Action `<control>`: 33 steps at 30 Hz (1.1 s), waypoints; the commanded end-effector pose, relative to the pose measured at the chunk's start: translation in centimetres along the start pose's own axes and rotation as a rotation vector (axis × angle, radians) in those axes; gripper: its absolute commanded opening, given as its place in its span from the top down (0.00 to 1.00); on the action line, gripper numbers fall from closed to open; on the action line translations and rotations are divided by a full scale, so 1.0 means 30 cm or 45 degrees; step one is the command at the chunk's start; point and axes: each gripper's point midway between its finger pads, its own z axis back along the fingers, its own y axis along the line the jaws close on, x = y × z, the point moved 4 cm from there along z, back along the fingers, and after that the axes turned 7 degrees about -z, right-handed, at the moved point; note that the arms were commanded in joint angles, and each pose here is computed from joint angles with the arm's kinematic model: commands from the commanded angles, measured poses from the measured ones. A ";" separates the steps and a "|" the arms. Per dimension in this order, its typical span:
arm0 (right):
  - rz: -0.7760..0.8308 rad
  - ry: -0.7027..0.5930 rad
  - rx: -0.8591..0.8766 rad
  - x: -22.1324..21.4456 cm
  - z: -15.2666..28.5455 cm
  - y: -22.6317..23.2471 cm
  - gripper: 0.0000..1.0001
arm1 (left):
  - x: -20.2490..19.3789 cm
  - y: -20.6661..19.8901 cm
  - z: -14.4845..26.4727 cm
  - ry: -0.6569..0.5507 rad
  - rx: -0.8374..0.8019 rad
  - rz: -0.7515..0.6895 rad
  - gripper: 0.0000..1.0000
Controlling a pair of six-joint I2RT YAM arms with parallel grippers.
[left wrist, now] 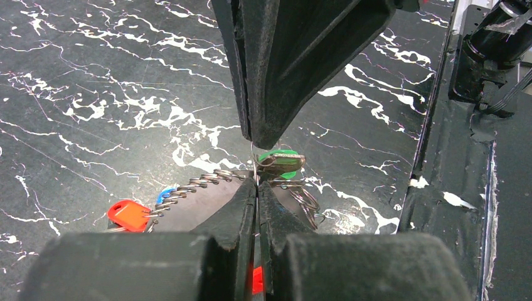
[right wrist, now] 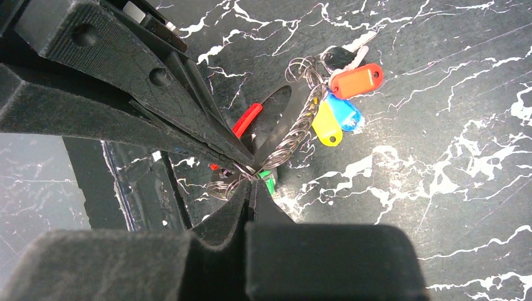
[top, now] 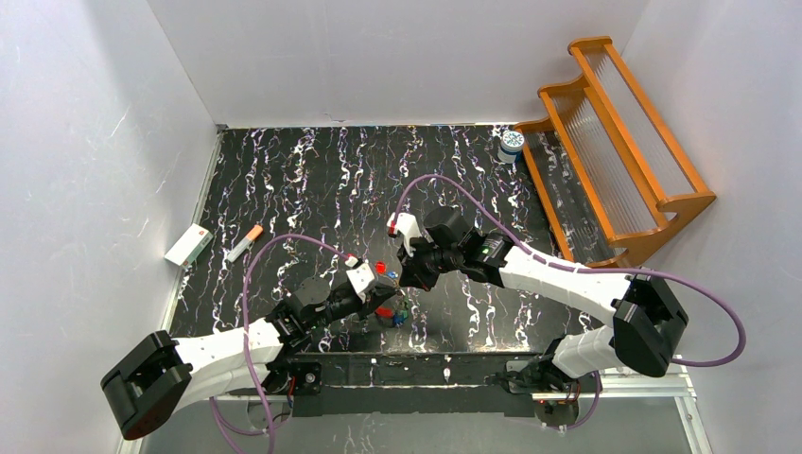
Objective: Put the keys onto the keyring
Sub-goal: Insert the key onto the keyring.
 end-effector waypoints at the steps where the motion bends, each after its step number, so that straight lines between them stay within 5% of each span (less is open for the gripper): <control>1: 0.008 -0.026 -0.080 0.004 0.016 -0.027 0.99 | 0.074 0.002 -0.009 -0.100 -0.008 -0.006 1.00; 33: 0.081 -0.016 -0.263 -0.001 0.003 -0.021 0.99 | 0.105 0.003 -0.011 -0.136 0.048 0.223 1.00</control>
